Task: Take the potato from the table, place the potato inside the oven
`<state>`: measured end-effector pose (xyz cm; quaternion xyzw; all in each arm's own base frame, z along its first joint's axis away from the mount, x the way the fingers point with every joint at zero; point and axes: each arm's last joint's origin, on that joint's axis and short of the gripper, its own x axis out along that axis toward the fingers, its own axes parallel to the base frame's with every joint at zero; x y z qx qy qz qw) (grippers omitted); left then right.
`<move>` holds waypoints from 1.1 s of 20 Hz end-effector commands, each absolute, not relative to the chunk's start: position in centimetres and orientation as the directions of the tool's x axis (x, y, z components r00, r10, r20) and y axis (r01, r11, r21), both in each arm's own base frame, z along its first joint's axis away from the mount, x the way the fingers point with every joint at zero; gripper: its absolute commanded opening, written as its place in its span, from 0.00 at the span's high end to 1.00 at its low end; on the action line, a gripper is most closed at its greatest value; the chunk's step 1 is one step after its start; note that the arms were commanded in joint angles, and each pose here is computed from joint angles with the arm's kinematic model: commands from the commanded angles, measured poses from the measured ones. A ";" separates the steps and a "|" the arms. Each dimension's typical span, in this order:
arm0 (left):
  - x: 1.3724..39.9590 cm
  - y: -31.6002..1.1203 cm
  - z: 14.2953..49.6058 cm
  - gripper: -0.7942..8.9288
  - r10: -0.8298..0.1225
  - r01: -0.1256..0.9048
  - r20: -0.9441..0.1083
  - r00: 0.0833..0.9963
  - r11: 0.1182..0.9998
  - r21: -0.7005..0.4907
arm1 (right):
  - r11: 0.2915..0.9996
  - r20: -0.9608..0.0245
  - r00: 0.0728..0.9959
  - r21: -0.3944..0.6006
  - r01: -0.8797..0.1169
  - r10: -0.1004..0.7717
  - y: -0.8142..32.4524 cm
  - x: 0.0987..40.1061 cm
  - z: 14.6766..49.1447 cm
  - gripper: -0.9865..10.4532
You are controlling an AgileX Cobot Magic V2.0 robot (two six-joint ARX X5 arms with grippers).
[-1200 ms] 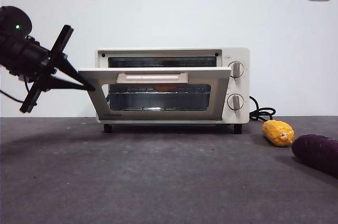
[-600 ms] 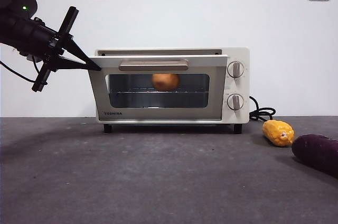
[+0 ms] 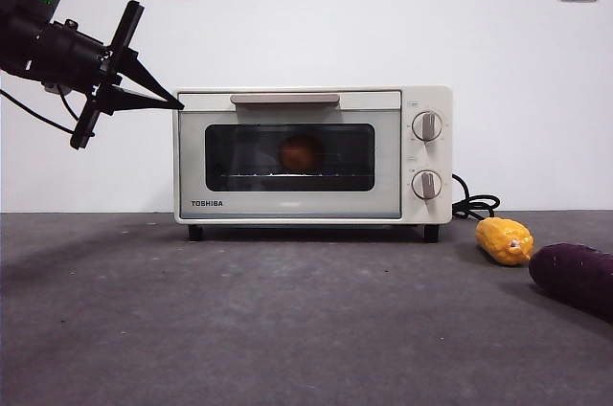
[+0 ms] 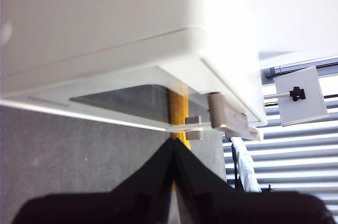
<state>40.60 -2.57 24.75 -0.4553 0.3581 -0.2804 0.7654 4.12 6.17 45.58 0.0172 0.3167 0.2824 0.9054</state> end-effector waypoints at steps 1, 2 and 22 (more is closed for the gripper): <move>40.8 -2.9 24.9 0.92 -0.785 0.151 -0.258 0.563 0.405 -0.902 | 0.863 -0.572 0.669 0.154 -0.481 0.474 6.0 4.2 45.3 0.91; 40.6 -2.9 25.1 0.92 -0.807 0.175 -0.242 0.538 0.388 -0.905 | 0.875 -0.562 0.695 0.118 -0.470 0.449 6.0 4.3 45.3 0.91; 16.4 -1.7 41.5 0.92 -0.505 0.456 -0.386 0.772 0.863 -0.218 | 0.936 -0.461 0.857 -0.137 -0.323 0.228 5.3 4.7 45.6 0.91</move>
